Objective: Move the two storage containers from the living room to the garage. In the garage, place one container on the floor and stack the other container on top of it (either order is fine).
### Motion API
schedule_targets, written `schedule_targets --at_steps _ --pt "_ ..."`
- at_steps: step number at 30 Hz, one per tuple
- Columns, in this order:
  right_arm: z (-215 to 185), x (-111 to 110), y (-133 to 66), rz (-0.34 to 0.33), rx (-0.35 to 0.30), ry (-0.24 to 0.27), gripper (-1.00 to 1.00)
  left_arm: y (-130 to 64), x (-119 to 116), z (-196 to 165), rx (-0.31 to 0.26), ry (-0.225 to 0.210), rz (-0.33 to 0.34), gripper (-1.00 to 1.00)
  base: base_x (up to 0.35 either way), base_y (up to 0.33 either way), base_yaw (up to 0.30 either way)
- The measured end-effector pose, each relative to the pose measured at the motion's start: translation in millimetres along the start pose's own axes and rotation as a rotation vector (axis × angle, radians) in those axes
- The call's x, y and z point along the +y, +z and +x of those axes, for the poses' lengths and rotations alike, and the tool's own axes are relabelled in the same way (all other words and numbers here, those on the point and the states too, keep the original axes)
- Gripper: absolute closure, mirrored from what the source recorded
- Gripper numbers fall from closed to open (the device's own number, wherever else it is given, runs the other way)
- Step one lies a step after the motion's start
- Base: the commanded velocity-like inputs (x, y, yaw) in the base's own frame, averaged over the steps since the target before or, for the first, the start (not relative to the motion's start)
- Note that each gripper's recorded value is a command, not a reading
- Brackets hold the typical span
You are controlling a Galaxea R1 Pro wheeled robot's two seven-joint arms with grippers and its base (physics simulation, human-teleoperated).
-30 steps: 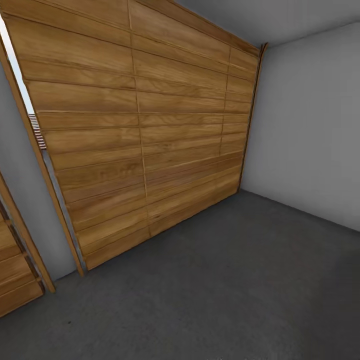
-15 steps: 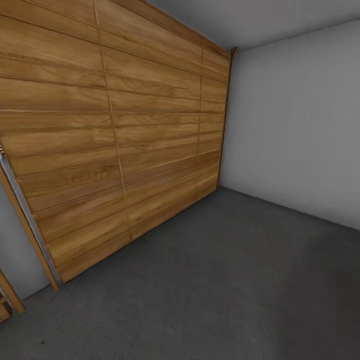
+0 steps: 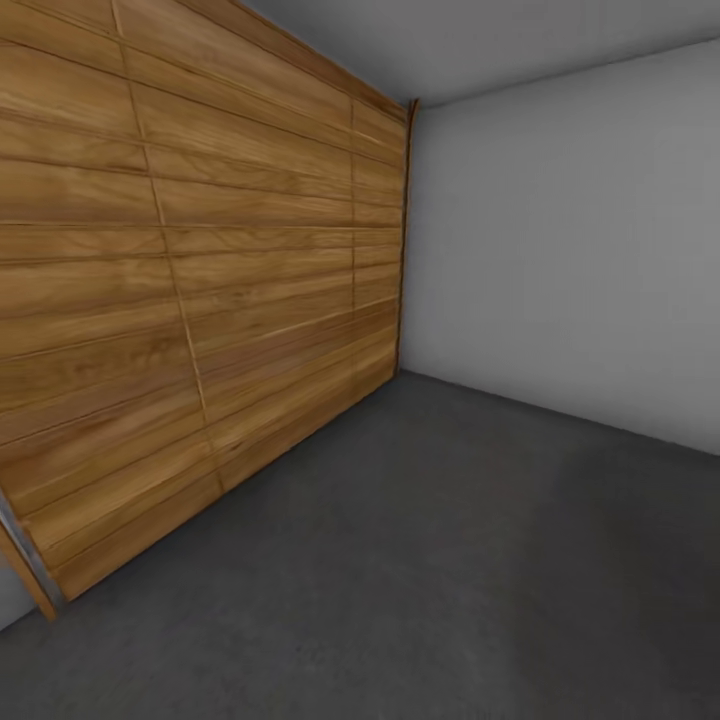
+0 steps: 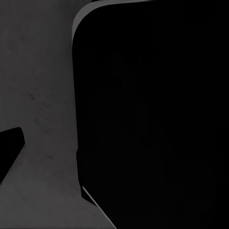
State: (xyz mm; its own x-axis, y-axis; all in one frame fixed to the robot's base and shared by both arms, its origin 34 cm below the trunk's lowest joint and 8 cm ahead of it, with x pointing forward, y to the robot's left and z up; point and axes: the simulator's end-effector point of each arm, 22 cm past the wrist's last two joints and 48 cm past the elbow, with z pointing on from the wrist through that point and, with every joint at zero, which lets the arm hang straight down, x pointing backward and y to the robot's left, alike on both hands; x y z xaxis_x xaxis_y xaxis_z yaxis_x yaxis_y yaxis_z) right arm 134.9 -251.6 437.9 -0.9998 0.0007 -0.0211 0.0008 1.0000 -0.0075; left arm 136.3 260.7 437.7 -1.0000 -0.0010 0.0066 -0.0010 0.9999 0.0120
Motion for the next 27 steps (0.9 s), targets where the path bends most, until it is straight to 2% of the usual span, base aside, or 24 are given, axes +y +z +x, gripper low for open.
schedule_targets --at_steps 27 --pt "-4.2 -5.3 0.1 0.007 -0.011 0.005 -1.0 0.0 -0.2 -4.2 -0.011 0.0 0.0 -1.0 0.0 0.0 -0.275"
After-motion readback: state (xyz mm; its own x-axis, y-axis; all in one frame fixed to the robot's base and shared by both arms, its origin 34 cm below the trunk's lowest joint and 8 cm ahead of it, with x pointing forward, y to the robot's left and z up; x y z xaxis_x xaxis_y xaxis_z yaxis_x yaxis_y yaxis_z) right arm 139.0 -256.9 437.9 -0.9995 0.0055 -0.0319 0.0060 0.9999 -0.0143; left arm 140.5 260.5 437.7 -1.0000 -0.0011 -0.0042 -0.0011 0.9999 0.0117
